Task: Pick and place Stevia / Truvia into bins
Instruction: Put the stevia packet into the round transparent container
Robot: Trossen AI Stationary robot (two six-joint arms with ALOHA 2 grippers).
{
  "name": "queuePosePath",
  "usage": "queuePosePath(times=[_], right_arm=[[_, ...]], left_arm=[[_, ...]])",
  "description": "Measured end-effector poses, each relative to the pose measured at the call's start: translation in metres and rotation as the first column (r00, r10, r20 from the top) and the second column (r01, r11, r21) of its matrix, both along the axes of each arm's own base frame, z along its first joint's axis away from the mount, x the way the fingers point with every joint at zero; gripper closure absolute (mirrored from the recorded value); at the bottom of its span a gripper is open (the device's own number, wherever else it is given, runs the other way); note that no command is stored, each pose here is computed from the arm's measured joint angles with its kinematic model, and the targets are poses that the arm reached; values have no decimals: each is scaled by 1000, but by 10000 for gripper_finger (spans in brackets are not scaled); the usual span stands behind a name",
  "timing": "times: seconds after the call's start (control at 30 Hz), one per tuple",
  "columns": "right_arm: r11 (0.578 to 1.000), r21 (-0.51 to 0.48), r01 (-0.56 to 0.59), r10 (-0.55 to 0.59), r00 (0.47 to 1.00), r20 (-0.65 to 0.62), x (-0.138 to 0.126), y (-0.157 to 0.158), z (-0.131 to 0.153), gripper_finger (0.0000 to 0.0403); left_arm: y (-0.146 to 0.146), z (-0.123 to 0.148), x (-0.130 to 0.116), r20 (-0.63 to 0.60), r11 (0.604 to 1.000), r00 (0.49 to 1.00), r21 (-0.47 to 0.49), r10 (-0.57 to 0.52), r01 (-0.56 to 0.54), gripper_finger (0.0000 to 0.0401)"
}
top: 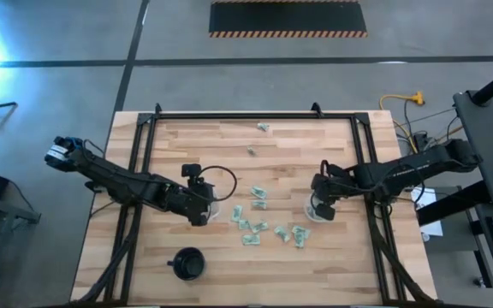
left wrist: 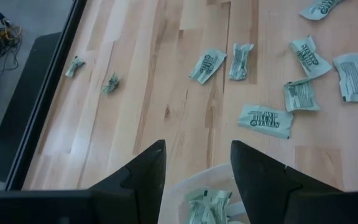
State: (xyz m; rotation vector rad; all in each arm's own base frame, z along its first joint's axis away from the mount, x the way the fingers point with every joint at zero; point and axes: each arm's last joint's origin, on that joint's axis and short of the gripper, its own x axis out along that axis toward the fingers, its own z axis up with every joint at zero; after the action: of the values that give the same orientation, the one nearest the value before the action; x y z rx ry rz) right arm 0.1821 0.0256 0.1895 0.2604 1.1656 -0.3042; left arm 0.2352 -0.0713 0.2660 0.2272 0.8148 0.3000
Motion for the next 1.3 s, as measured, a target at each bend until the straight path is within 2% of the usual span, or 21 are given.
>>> queuePosePath(times=[0.2,0.57,0.83,0.97,1.1,1.23,1.3], right_arm=[[999,13,-36,35,999,13,1,7,0,388],[998,32,-58,57,998,18,-1,14,3,278],[991,12,-135,133,984,118,12,18,27,250],[978,-26,-209,208,947,245,24,21,40,253],[954,-100,-284,301,876,377,35,23,50,258],[931,-190,-311,364,809,461,43,25,59,264],[921,-224,-320,390,786,480,44,25,61,267]], left_arm=[[0,-1,0,-4,1000,1000,1,1,-1,237],[0,-1,0,-3,1000,1000,2,1,-1,237],[0,-1,1,4,1000,1000,6,-8,8,237],[4,-1,8,14,998,999,50,-47,46,237],[16,-3,27,-1,990,993,69,-122,121,237],[42,-3,48,-52,978,986,130,-159,165,237],[62,-7,58,-94,976,981,115,-172,183,237]])
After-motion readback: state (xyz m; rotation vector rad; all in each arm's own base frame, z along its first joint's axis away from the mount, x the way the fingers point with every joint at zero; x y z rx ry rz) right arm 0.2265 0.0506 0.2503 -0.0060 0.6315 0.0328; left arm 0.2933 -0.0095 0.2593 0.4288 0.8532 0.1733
